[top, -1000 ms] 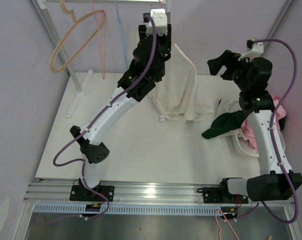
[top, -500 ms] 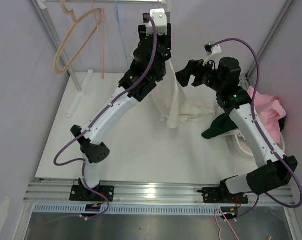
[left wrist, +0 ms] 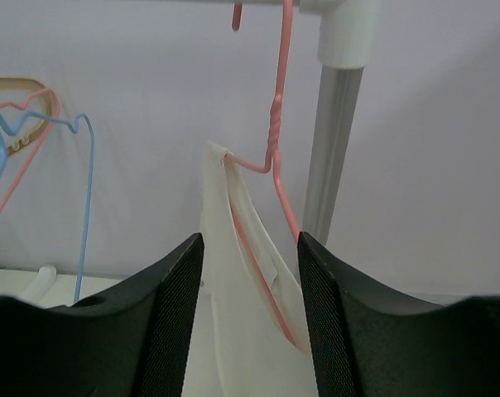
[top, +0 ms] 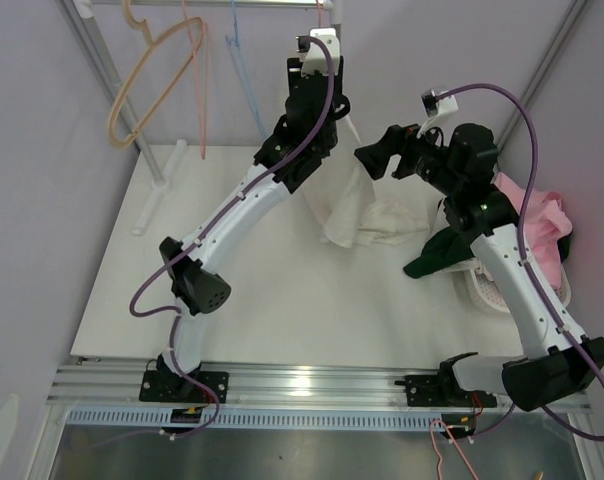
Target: Remove the t-shirt from the hanger
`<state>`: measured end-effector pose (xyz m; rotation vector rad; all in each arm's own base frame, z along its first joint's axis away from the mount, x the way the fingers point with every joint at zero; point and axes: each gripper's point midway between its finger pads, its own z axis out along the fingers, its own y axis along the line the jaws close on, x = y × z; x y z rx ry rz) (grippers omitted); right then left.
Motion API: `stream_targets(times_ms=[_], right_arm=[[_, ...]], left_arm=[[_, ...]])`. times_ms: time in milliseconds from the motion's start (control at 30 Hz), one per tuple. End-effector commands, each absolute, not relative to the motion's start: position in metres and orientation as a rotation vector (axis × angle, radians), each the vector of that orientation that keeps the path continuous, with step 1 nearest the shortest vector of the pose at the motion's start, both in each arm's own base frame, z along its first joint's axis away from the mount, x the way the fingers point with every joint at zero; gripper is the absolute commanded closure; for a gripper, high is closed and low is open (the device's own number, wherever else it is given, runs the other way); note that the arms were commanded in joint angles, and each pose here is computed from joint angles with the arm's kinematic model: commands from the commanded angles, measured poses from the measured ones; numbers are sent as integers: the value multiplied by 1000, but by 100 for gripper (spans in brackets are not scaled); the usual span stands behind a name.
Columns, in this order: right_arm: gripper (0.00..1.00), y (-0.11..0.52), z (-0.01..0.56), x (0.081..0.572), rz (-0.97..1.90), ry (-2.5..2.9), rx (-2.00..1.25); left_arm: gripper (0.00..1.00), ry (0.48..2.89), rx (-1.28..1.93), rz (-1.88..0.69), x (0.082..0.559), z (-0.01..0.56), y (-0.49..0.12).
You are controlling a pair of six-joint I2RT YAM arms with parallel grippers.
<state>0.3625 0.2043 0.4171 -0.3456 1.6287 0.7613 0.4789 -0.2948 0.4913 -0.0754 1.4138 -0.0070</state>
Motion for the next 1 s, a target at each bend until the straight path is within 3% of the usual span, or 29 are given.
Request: stream_targets(times_ms=[0,400,800,967], right_arm=[[5,185,431,366,648,1574,-280],[4,106,481,368,521,1416,-75],[3,113,413,465,394,1475,-86],[4,139,404,481,463,1501,-152]], left_arm=[[46,1405,-99,-27,487,488,-294],[45,1357,-118,-60,480,511,-289],[46,1378,-147,-128,461,521,-279],[45,1382,-161,-163,454,525,-279]])
